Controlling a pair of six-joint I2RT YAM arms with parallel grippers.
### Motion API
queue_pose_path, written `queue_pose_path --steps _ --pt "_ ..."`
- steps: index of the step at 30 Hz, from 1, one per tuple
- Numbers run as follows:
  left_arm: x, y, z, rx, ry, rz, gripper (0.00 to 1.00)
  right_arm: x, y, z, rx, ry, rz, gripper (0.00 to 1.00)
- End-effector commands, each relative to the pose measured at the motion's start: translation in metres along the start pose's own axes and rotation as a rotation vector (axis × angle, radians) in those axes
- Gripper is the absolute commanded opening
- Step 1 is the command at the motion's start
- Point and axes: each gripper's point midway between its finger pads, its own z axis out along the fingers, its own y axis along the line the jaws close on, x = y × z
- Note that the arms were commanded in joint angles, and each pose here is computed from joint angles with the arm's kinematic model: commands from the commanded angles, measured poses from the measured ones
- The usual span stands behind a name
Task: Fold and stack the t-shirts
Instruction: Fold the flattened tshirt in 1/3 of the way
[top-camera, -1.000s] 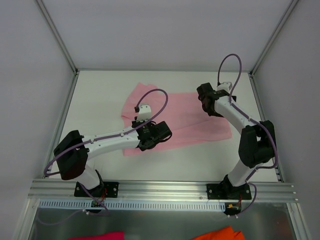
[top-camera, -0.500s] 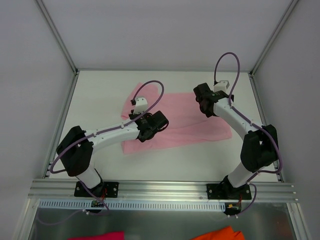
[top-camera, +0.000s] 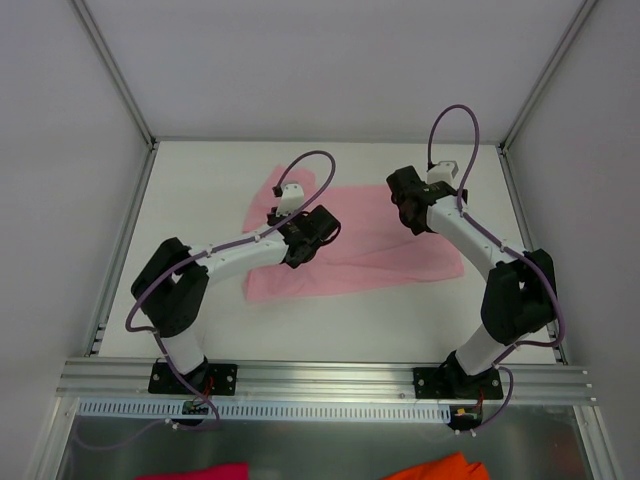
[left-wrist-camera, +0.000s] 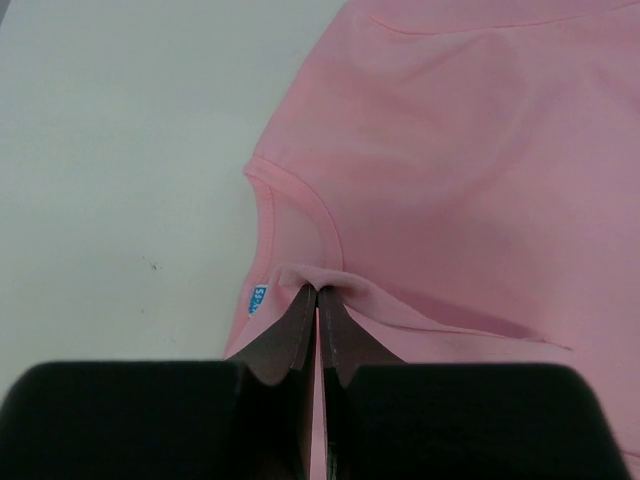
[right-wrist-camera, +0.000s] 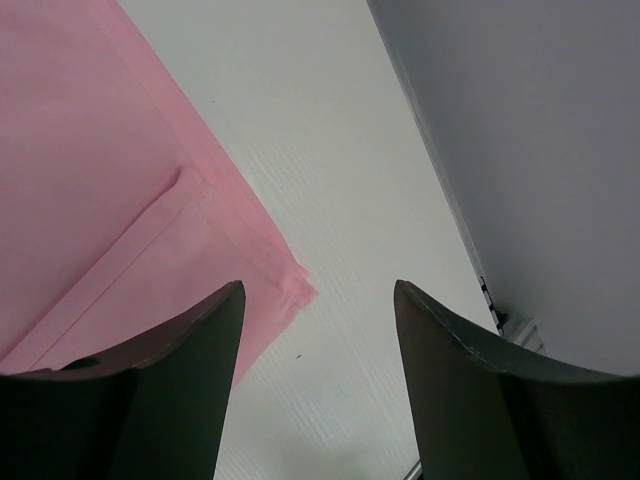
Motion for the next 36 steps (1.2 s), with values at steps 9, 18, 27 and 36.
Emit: queue_pose_path --steps 9,18,27,36 --pt "-0.028 -0.009 0.017 -0.002 -0.017 0.005 0.0 -0.007 -0.008 -0.004 0.027 -0.03 0.0 0.65" --pt "-0.038 -0.02 0.036 0.001 -0.006 0.017 0.0 -0.007 -0.008 -0.003 0.026 -0.029 -0.004 0.65" --pt "-0.02 -0.022 0.041 0.017 0.046 0.047 0.0 -0.005 -0.003 -0.002 0.015 -0.019 -0.014 0.66" --pt "-0.002 -0.017 0.03 0.03 0.08 0.047 0.0 -0.006 0.0 -0.005 0.005 -0.026 -0.024 0.65"
